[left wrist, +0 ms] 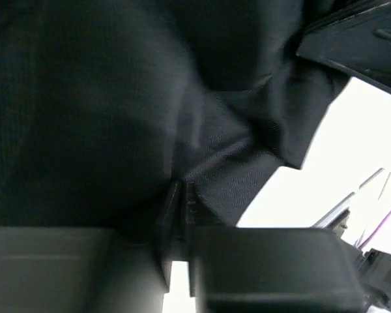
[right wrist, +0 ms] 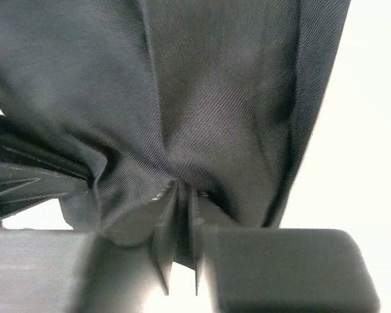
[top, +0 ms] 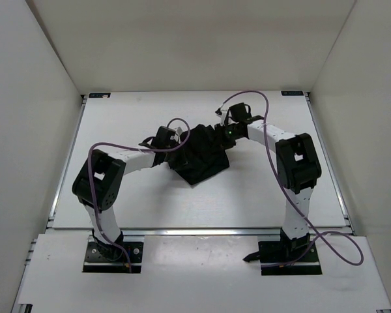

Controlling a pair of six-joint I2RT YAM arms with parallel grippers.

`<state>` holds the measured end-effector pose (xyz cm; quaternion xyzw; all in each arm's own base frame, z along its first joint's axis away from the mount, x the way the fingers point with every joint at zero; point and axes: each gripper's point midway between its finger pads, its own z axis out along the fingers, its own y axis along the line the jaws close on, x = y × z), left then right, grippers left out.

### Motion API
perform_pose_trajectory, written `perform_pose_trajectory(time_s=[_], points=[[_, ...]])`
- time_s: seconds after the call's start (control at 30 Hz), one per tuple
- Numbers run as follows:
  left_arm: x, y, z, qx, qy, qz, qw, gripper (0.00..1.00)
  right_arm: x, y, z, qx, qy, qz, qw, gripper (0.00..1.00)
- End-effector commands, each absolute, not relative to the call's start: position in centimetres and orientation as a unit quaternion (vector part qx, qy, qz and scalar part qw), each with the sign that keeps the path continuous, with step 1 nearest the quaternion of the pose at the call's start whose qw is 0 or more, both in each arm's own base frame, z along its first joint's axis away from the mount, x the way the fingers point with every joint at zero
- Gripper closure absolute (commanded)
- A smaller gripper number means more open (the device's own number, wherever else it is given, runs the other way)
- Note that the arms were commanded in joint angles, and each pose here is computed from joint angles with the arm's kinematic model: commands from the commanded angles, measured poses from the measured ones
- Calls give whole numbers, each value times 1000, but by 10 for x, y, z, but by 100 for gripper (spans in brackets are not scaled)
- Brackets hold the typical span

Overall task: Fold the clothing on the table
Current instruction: Fold the skirt

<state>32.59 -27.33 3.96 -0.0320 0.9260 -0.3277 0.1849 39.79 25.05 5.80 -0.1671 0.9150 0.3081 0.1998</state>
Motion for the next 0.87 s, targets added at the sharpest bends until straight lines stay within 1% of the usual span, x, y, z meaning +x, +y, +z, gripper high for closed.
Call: perform_pose_trajectory(time_s=[0.0, 0.03, 0.07, 0.1, 0.13, 0.17, 0.23, 0.27, 0.3, 0.33, 0.4, 0.43, 0.47, 0.5, 0.53, 0.57, 0.6, 0.7, 0.73, 0.77, 0.83], points=[[345, -274, 86, -17, 915, -346, 209, 73, 427, 247, 134, -177, 873, 368, 267, 86], [353, -275, 106, -8, 910, -350, 223, 54, 434, 244, 158, -175, 865, 372, 288, 73], [357, -275, 125, 1, 906, -353, 233, 47, 433, 240, 167, -167, 866, 374, 287, 60], [364, -270, 141, 3, 901, -352, 254, 37, 440, 237, 195, -168, 855, 377, 314, 55], [367, -265, 160, 5, 897, -350, 270, 29, 437, 233, 215, -167, 849, 379, 329, 43], [368, -257, 169, 6, 897, -344, 278, 24, 437, 228, 222, -162, 848, 376, 335, 33], [368, -238, 199, 5, 891, -326, 315, 22, 431, 218, 246, -173, 844, 349, 368, 27], [367, -222, 194, 0, 902, -292, 319, 21, 423, 215, 248, -172, 852, 332, 367, 23], [363, -204, 195, -3, 909, -255, 331, 21, 420, 207, 242, -168, 866, 292, 370, 21], [359, -191, 200, -8, 910, -237, 341, 20, 416, 198, 238, -169, 874, 254, 378, 20], [344, -151, 179, -18, 930, -162, 329, 18, 402, 183, 221, -169, 888, 214, 371, 19], [340, -136, 184, -25, 929, -146, 339, 17, 391, 171, 206, -157, 897, 205, 359, 20], [330, -118, 180, -35, 932, -121, 339, 16, 379, 164, 199, -141, 903, 207, 348, 20], [320, -103, 167, -43, 939, -97, 327, 15, 374, 156, 198, -131, 904, 211, 347, 22], [309, -96, 162, -38, 941, -86, 326, 11, 365, 147, 183, -108, 912, 221, 329, 23], [305, -86, 168, -45, 937, -70, 339, 7, 352, 141, 175, -91, 915, 227, 321, 23], [297, -79, 160, -42, 942, -51, 330, 2, 346, 139, 171, -88, 914, 228, 323, 22], [276, -78, 151, -34, 946, -56, 317, 2, 313, 126, 149, -58, 914, 234, 326, 21], [269, -83, 149, -33, 945, -75, 316, 1, 311, 122, 149, -51, 912, 236, 331, 20], [266, -85, 150, -31, 943, -82, 322, 2, 304, 117, 144, -38, 913, 237, 329, 21], [253, -91, 136, -25, 945, -98, 311, 1, 296, 112, 143, -29, 911, 236, 336, 22]])
